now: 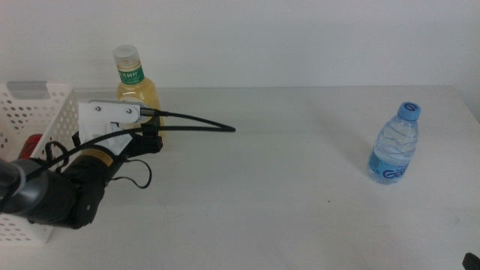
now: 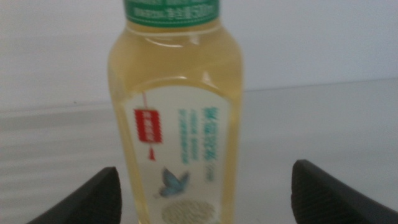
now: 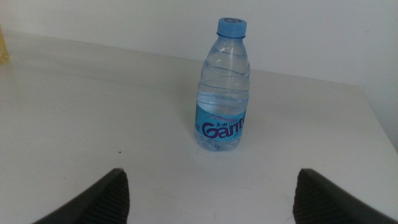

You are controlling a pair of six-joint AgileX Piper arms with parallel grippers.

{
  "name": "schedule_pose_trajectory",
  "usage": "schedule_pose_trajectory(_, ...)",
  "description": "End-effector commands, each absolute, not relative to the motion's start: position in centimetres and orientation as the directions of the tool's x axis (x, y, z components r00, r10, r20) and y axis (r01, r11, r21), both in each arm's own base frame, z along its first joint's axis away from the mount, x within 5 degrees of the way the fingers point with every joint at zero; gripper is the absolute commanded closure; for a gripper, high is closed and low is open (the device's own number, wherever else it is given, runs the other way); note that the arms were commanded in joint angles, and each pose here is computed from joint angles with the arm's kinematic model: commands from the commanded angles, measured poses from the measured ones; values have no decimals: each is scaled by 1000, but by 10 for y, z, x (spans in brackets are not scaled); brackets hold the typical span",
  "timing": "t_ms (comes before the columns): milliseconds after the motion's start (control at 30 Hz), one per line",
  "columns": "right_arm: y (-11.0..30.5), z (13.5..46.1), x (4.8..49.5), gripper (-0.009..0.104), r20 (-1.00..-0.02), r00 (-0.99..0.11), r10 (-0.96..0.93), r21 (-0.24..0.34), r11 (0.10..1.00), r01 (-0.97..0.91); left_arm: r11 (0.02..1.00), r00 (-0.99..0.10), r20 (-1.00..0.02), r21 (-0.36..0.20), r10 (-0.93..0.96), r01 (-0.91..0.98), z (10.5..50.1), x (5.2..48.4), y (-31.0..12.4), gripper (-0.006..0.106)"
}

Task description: Use arms to grab the bottles and put them into the dustbin to the left of the table.

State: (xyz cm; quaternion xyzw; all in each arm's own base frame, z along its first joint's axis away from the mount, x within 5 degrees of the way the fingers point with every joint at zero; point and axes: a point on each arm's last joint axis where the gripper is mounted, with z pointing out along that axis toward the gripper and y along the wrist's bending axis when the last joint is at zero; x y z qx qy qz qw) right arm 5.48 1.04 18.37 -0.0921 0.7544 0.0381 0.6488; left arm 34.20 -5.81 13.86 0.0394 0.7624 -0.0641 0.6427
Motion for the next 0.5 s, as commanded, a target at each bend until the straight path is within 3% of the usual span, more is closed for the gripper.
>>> schedule_pose_trajectory(0,9,194,54,25,-995,-37,-88,-80,982,-173,990,-34,-998,-63,-59,129,164,353,-56,10)
schedule_pose_trajectory(467,9,194,54,25,-995,-37,-88,-80,982,-173,988,-14,-999,-48,-47,144,149,400,-59,10)
